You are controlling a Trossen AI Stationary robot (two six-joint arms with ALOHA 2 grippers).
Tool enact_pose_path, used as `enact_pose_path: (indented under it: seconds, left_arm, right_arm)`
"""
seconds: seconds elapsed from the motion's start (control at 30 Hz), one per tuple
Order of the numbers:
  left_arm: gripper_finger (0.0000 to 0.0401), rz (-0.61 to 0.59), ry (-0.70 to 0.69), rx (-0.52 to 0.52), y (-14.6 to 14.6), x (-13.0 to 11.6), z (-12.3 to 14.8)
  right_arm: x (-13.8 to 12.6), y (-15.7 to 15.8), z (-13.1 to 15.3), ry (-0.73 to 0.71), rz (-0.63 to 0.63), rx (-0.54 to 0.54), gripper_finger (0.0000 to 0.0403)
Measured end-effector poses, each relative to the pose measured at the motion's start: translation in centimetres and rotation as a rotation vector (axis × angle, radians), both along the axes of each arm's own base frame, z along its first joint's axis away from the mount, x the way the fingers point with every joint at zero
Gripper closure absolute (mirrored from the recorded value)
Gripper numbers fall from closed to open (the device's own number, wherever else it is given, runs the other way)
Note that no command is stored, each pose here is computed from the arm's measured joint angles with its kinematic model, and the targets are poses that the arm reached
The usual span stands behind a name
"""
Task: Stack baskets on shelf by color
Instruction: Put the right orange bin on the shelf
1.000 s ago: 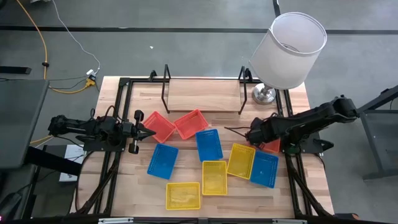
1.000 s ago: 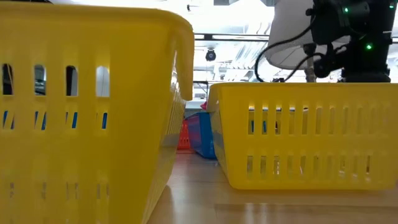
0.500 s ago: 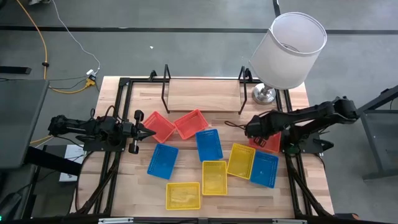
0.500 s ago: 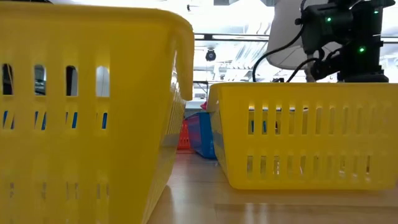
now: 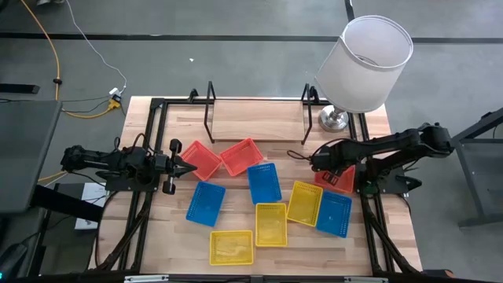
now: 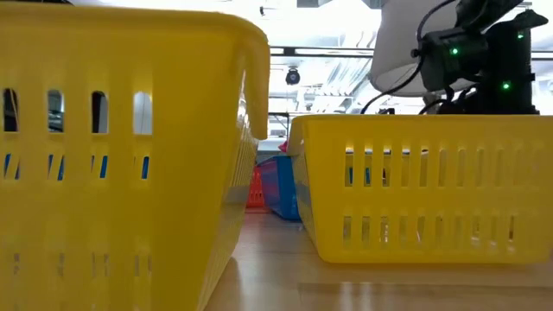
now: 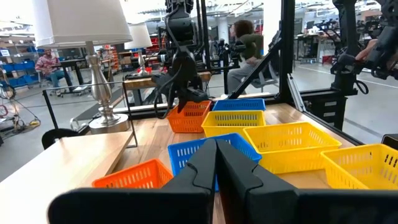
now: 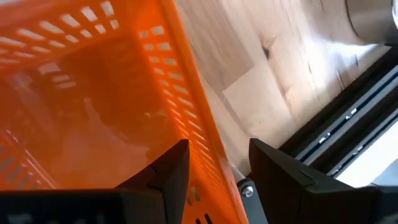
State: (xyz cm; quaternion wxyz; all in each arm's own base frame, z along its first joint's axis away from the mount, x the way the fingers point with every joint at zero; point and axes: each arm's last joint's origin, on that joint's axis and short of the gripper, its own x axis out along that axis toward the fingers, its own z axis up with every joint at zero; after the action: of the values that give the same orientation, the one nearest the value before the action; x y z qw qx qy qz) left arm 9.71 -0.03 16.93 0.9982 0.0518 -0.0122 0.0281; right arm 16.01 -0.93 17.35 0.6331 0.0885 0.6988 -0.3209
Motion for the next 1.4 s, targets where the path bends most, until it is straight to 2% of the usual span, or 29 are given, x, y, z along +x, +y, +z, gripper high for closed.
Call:
enact_pose_path:
  seconds: [0.2, 0.43, 0.97, 1.27, 1.4]
  left_arm:
    - [0.0398, 0.000, 0.000, -0.001, 0.0, 0.0, 0.0]
    - [0.0398, -0.002, -0.004, -0.065, 0.0, 0.0, 0.0]
    - [0.0398, -0.002, -0.005, -0.076, 0.0, 0.0, 0.0]
    - [0.0398, -0.002, -0.004, -0.076, 0.0, 0.0, 0.0]
    - [0.0398, -0.002, -0.004, -0.076, 0.0, 0.0, 0.0]
  right_arm:
    - [0.0, 0.0, 0.0, -0.004, -0.013, -0.003, 0.0249]
    - [0.0, 0.0, 0.0, -0.010, -0.035, -0.002, 0.0259]
    - [0.1, 0.0, 0.0, -0.025, -0.064, 0.004, 0.0396]
    - [-0.1, 0.0, 0.2, -0.015, -0.091, -0.016, 0.0399]
    - [0.4, 0.2, 1.7, -0.032, -0.091, -0.040, 0.0401]
